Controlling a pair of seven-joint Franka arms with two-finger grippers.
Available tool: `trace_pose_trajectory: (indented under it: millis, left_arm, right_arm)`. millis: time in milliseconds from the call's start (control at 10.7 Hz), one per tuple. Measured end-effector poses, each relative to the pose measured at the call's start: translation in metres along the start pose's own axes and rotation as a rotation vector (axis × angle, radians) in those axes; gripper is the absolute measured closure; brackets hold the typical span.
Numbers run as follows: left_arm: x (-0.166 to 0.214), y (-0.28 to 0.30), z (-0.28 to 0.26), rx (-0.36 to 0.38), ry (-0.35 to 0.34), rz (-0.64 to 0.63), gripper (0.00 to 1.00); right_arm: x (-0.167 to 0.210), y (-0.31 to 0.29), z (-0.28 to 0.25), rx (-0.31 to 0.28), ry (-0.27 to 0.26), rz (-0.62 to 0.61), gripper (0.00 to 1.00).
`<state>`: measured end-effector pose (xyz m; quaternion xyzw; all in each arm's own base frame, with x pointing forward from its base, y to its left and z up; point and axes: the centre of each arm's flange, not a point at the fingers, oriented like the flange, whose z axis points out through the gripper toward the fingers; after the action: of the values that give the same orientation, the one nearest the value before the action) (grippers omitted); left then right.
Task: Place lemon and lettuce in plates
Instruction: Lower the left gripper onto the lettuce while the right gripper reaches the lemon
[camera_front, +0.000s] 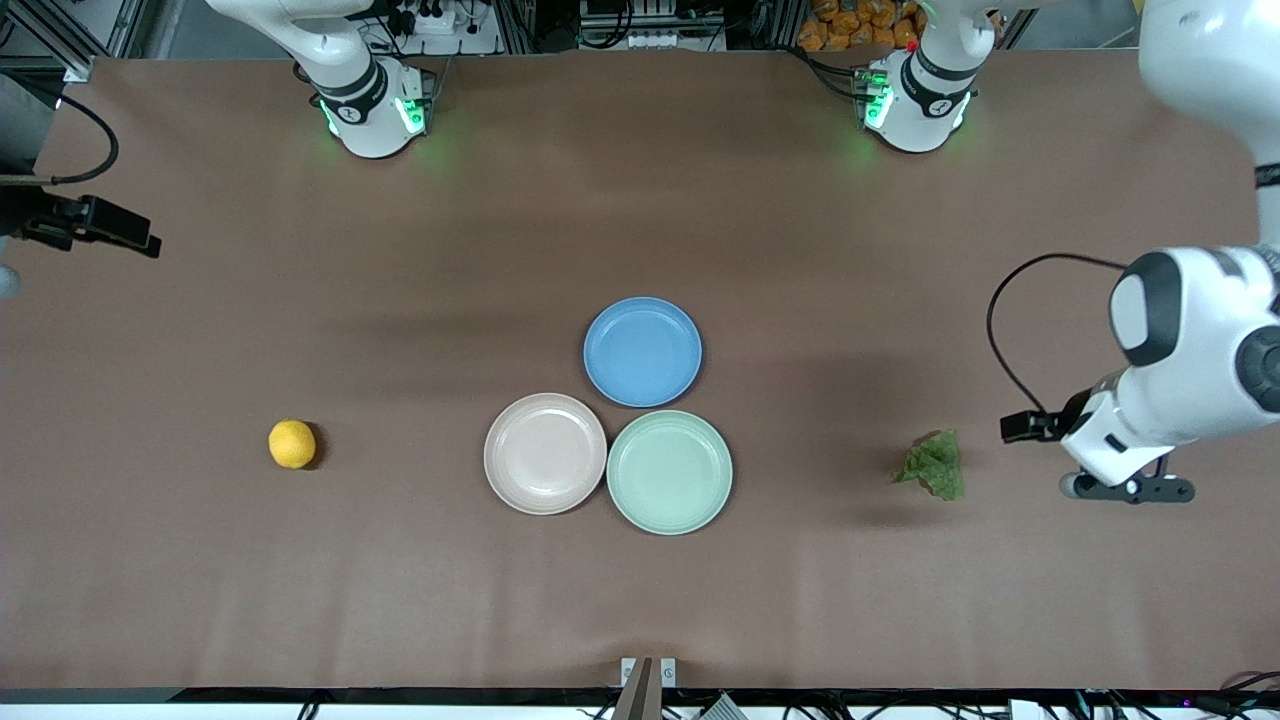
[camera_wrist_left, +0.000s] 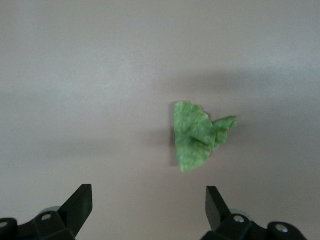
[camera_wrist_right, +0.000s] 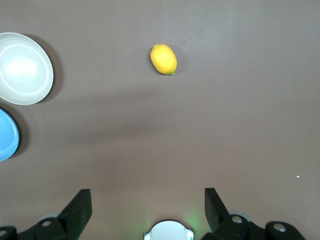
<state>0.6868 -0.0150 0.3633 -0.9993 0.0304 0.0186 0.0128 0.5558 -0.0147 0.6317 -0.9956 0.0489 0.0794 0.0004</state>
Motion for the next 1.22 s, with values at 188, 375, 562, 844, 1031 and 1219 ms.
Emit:
trace_pose_trajectory:
  millis: [188,375,562,844,1031,1219]
  left_arm:
    - [0.007,0.017,0.025,-0.004,-0.005,0.025,0.00]
    - [0.014,0.032,0.056,-0.006,0.000,0.043,0.00]
    - [0.020,0.040,0.099,-0.009,-0.006,0.030,0.00]
    - [0.019,0.064,0.136,-0.008,-0.035,0.024,0.00]
    - [0.020,0.067,0.150,-0.008,-0.031,0.010,0.00]
    - [0.019,0.064,0.159,-0.007,-0.040,0.004,0.00]
  right_arm:
    - [0.013,0.001,0.016,0.001,0.022,0.001,0.00]
    - [0.030,-0.001,0.043,-0.002,0.001,0.002,0.00]
    - [0.051,-0.002,0.072,-0.007,-0.025,0.003,0.00]
    - [0.088,-0.005,0.128,-0.014,-0.025,0.005,0.00]
    - [0.103,-0.005,0.167,-0.014,0.000,0.006,0.00]
    - [0.110,-0.004,0.196,-0.014,0.017,0.000,0.00]
